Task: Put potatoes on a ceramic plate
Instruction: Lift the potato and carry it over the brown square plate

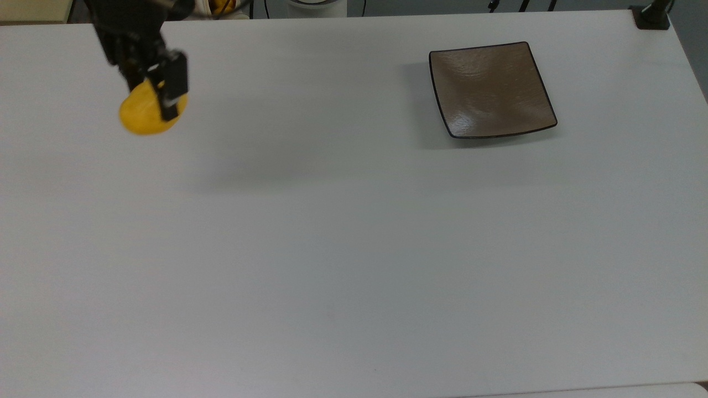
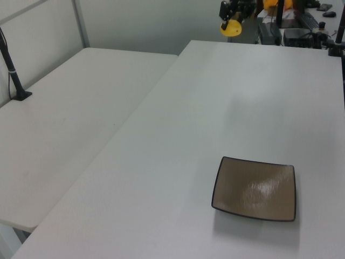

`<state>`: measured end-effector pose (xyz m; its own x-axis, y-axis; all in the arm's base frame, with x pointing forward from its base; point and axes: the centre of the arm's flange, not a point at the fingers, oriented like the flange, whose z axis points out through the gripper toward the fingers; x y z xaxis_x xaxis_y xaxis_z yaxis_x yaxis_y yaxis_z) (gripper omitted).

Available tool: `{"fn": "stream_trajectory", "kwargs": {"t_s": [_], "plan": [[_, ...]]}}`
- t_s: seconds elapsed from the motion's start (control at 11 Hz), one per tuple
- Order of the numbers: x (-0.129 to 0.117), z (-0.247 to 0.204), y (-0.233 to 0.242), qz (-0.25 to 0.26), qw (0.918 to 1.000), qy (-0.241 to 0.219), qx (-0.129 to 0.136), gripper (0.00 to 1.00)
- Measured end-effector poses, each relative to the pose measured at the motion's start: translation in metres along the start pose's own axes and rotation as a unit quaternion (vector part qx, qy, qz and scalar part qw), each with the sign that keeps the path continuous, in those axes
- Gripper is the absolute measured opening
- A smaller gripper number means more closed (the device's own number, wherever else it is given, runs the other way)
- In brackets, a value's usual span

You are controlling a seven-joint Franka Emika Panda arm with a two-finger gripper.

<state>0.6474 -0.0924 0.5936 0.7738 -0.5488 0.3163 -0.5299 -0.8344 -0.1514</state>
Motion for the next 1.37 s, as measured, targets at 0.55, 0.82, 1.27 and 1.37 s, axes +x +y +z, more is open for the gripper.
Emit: {"fn": "stream_trajectory", "kwargs": {"t_s": [0.55,0.82,1.27,1.37], "plan": [[-0.122,-0.057,-0.049,-0.317,0.9387,-0.123,0.055,0.61],[-0.18,-0.063,-0.101,-0.384,0.9096,-0.141,0.073,0.61],[-0.314,-0.068,-0.201,-0.428,0.8823,-0.18,0.075,0.61],[-0.335,-0.063,-0.213,-0.425,0.8823,-0.19,0.07,0.61]]}}
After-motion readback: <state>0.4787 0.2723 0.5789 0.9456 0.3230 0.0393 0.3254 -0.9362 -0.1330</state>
